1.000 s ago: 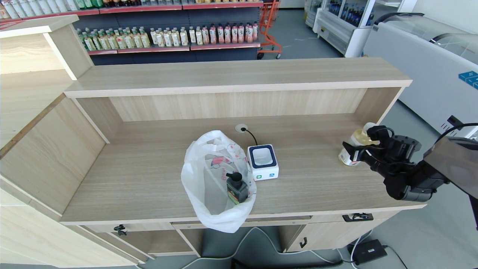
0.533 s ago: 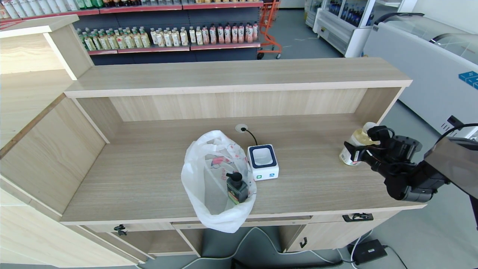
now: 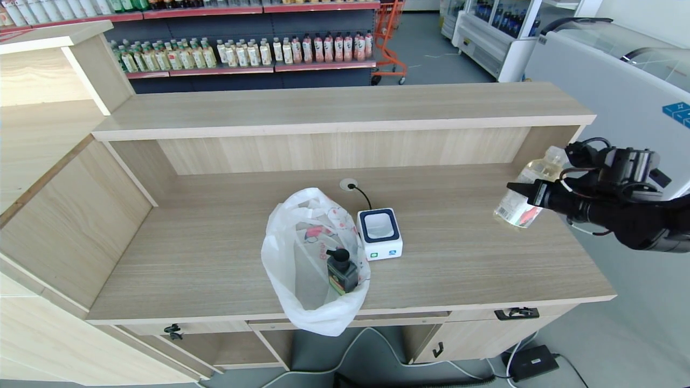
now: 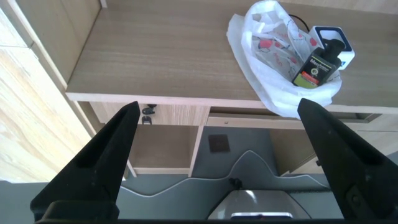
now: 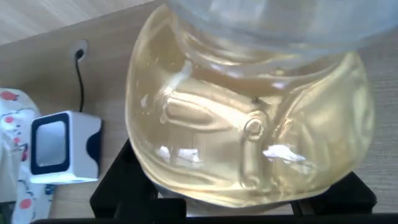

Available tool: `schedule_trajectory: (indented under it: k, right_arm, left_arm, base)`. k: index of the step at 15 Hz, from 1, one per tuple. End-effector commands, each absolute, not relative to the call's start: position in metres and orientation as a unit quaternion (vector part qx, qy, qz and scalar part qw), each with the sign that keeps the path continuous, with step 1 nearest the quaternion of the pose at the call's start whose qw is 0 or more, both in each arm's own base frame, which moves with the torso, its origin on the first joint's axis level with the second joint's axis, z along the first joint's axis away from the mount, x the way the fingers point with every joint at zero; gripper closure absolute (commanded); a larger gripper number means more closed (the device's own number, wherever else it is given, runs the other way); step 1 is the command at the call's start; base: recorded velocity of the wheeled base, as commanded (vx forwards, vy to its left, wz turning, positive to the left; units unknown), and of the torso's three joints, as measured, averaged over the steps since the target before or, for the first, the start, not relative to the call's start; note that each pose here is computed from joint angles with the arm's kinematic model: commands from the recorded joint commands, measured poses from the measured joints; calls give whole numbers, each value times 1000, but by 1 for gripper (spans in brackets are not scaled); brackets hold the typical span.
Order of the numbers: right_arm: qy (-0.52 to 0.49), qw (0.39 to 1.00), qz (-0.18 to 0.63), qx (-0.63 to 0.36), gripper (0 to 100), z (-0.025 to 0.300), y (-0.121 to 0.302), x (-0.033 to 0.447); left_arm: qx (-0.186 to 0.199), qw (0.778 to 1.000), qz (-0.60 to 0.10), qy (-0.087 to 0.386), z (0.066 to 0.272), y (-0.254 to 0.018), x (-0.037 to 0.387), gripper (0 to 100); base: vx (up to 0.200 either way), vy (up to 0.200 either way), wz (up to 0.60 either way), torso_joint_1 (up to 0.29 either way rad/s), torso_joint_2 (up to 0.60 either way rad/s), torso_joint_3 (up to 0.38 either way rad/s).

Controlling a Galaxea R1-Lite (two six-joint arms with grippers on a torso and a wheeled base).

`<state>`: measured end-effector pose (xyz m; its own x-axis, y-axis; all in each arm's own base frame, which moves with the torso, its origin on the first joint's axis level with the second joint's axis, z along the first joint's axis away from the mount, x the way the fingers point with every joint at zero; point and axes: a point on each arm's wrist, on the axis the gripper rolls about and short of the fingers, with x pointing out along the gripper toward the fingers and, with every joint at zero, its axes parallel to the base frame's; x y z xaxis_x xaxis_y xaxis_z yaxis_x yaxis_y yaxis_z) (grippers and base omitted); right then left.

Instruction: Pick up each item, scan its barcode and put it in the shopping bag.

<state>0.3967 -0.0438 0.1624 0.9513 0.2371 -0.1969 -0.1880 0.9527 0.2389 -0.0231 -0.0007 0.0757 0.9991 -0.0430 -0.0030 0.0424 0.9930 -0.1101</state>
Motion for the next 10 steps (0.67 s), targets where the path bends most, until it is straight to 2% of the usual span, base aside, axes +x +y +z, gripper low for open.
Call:
schedule_trajectory:
  k: [1, 4, 7, 10]
  right_arm:
    - [80, 959, 216, 166, 100, 250, -10, 326]
    - [81, 927, 325, 172, 100, 268, 29, 291]
    - [93, 889, 416, 166, 100, 270, 69, 253]
    - [83, 843, 508, 160, 100, 284, 83, 212]
  left_arm:
    - [-55, 998, -21, 3, 76, -1, -23, 0]
    - [-55, 998, -21, 3, 76, -1, -23, 0]
    - [-55, 998, -21, 3, 76, -1, -23, 0]
    - [-55, 998, -21, 3, 76, -1, -23, 0]
  base:
    - [0, 0, 0, 0, 0, 0]
    - [0, 0, 0, 0, 0, 0]
    - [0, 0, 0, 0, 0, 0]
    - [0, 0, 0, 0, 0, 0]
